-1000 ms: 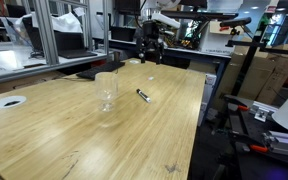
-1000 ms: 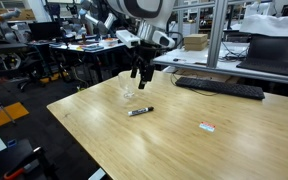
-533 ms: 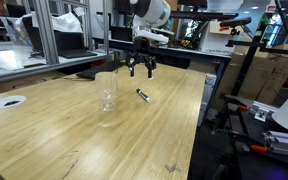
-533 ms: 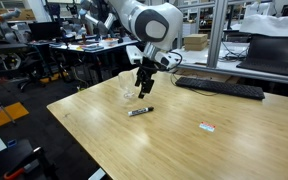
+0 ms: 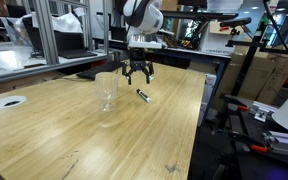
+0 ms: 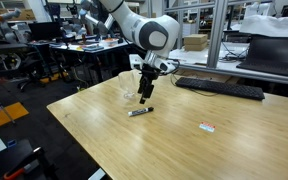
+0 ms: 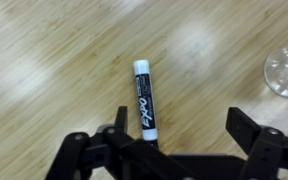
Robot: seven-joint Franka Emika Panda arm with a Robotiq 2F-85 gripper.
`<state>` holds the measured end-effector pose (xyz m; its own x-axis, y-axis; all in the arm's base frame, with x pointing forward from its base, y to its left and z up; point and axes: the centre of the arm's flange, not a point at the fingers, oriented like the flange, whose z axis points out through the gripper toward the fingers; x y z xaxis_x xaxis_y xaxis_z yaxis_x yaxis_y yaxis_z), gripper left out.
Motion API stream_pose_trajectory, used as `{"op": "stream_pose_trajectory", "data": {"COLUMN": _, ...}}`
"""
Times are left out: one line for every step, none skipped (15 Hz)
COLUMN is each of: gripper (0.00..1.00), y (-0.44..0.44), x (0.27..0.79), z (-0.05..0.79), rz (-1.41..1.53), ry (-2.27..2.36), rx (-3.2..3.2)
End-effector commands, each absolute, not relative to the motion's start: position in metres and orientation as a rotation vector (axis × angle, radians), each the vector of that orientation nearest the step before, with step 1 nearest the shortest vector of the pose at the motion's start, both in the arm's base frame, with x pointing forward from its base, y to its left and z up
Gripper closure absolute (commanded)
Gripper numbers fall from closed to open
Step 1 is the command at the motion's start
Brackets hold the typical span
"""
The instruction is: Pick up the marker and place it in the cup
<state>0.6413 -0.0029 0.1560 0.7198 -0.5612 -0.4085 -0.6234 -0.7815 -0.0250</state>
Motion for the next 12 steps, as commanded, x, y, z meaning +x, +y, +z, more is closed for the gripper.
{"op": "stream_pose_trajectory", "data": {"gripper": 0.00, "y": -0.010, "x": 0.645, "z": 0.144, "rz": 0.640, "ry": 0.919, "rx": -2.805}}
{"op": "stream_pose_trajectory", "data": {"gripper": 0.00, "y": -0.012, "x": 0.643, "z": 0.139, "rz": 0.641, "ry": 0.907, "rx": -2.807}}
{"op": "stream_pose_trajectory", "data": {"gripper": 0.00, "y": -0.015, "x": 0.644, "z": 0.133, "rz": 0.637, "ry": 0.893, "rx": -2.807}}
{"op": "stream_pose_trajectory", "data": {"gripper": 0.00, "y": -0.016, "x": 0.645, "z": 0.128, "rz": 0.638, "ry": 0.878, "rx": -2.807}}
{"op": "stream_pose_trajectory", "data": {"gripper": 0.00, "y": -0.018, "x": 0.648, "z": 0.122, "rz": 0.639, "ry": 0.868, "rx": -2.805}}
{"op": "stream_pose_trajectory", "data": {"gripper": 0.00, "y": -0.020, "x": 0.650, "z": 0.118, "rz": 0.641, "ry": 0.858, "rx": -2.805}}
{"op": "stream_pose_trajectory", "data": {"gripper": 0.00, "y": -0.022, "x": 0.652, "z": 0.113, "rz": 0.644, "ry": 0.853, "rx": -2.804}}
{"op": "stream_pose_trajectory", "data": {"gripper": 0.00, "y": -0.023, "x": 0.654, "z": 0.109, "rz": 0.645, "ry": 0.846, "rx": -2.803}}
{"op": "stream_pose_trajectory", "data": {"gripper": 0.00, "y": -0.025, "x": 0.655, "z": 0.106, "rz": 0.648, "ry": 0.841, "rx": -2.803}}
{"op": "stream_pose_trajectory", "data": {"gripper": 0.13, "y": -0.027, "x": 0.656, "z": 0.102, "rz": 0.650, "ry": 0.834, "rx": -2.804}}
{"op": "stream_pose_trajectory", "data": {"gripper": 0.26, "y": -0.028, "x": 0.657, "z": 0.100, "rz": 0.652, "ry": 0.829, "rx": -2.805}}
{"op": "stream_pose_trajectory", "data": {"gripper": 0.32, "y": -0.030, "x": 0.657, "z": 0.098, "rz": 0.653, "ry": 0.823, "rx": -2.804}}
